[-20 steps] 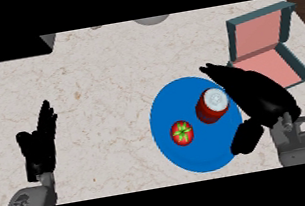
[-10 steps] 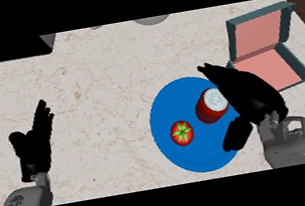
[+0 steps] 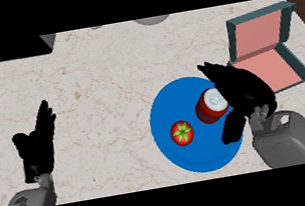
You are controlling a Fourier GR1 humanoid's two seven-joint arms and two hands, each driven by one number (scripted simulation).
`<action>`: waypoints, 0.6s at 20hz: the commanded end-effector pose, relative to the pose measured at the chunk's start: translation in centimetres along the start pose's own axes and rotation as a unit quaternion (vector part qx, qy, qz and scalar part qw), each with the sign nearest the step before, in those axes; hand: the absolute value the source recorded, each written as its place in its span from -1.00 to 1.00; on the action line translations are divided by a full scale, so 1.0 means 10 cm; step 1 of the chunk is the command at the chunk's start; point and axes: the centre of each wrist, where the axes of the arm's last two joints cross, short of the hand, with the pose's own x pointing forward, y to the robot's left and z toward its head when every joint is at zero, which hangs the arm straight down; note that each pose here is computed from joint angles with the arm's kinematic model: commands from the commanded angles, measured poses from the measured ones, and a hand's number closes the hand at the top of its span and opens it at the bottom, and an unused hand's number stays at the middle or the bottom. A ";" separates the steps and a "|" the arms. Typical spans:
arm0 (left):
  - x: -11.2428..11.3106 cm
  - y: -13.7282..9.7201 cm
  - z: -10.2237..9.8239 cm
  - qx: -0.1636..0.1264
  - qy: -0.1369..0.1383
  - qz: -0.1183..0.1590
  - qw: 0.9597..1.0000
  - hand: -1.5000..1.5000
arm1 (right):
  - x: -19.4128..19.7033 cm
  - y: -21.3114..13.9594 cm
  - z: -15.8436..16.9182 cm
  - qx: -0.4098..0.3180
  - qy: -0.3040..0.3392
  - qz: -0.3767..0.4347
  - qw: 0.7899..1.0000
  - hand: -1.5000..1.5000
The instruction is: Pick the can from the plate and place it in the cardboard box
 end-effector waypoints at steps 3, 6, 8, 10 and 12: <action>0.04 -0.06 -0.17 -0.007 0.000 -0.006 1.000 0.00 | 0.01 0.21 -0.27 0.012 0.003 0.019 1.000 -1.00; 0.17 -0.07 -0.11 0.001 -0.002 -0.003 1.000 0.00 | -0.13 0.14 -0.26 0.012 0.011 0.019 1.000 -1.00; 0.14 0.05 -0.03 0.004 0.002 -0.004 1.000 0.00 | -0.18 0.19 -0.40 0.002 0.008 0.008 1.000 -1.00; -0.02 -0.10 0.03 -0.006 0.002 0.002 1.000 0.00 | 0.02 0.26 -0.27 0.013 0.004 0.018 1.000 -1.00; -0.03 0.06 -0.11 -0.005 0.005 0.007 1.000 0.00 | -0.12 0.29 -0.40 0.012 0.011 0.013 1.000 -1.00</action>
